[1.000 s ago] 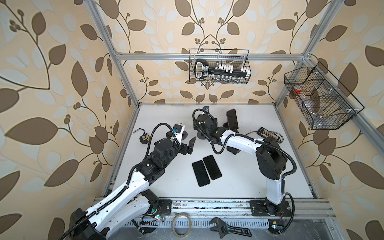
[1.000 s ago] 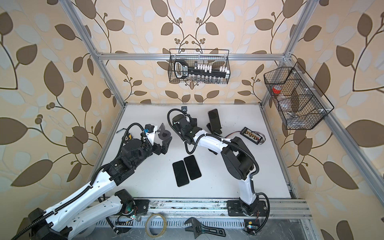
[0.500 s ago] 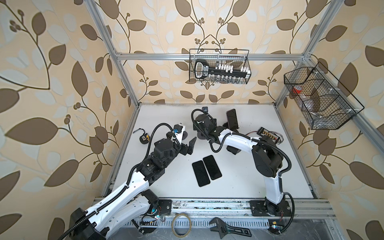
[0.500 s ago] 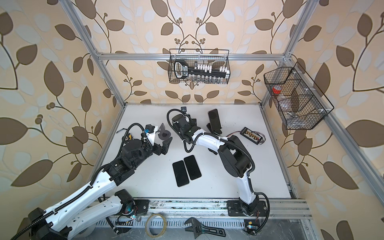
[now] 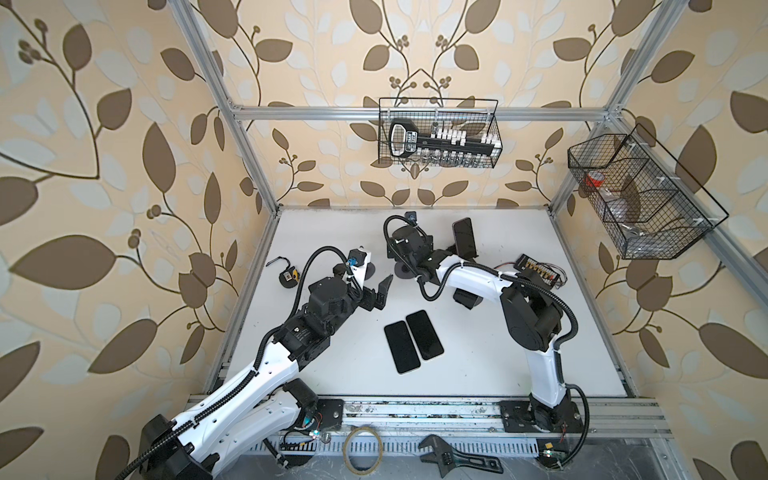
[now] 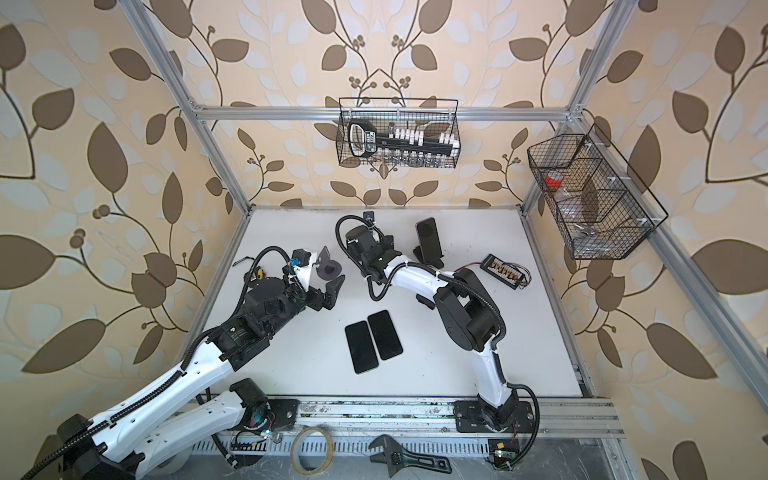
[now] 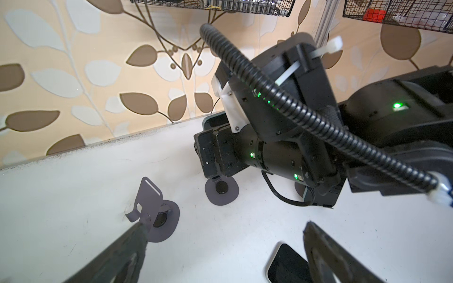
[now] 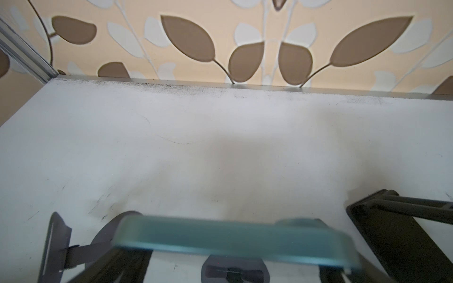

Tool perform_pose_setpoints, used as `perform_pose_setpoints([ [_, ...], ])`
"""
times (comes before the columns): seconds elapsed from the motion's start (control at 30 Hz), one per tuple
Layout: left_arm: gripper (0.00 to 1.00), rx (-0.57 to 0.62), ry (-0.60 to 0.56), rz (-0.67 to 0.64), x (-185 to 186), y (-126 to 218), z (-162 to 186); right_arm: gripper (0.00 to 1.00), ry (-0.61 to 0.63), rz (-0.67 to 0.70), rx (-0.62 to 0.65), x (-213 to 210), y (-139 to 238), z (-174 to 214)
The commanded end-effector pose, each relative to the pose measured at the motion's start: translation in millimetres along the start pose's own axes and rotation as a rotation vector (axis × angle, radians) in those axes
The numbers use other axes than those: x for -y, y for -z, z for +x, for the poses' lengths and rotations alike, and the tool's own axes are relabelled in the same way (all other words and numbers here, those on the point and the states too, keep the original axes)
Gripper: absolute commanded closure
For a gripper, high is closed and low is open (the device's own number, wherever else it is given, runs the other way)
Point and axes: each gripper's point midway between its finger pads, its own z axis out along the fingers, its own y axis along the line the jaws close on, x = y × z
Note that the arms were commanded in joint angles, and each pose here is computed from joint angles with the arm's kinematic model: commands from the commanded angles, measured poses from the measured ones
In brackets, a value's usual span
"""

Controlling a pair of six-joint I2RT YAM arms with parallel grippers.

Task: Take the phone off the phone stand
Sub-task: 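Close the right gripper on the top edge of the green phone, then lift the green phone upward off the round grey stand with the right gripper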

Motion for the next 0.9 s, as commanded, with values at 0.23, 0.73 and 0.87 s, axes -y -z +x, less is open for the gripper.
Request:
perform_pose_setpoints([
  [0.23, 0.01, 0.077, -0.011, -0.002, 2.1, 5.9, -30.1, 0.01, -0.004, 0.012, 0.024, -0.4, -5.8, -10.0],
  [0.73, 0.01, 0.075, -0.007, 0.005, 3.1, 5.5, -29.1, 0.08, 0.002, -0.004, 0.029, -1.3, -5.3, -10.6],
  [0.87, 0.01, 0.072, -0.007, 0.006, 3.4, 4.8, -28.1, 0.10, 0.001, -0.008, 0.027, -0.4, -6.7, -9.6],
])
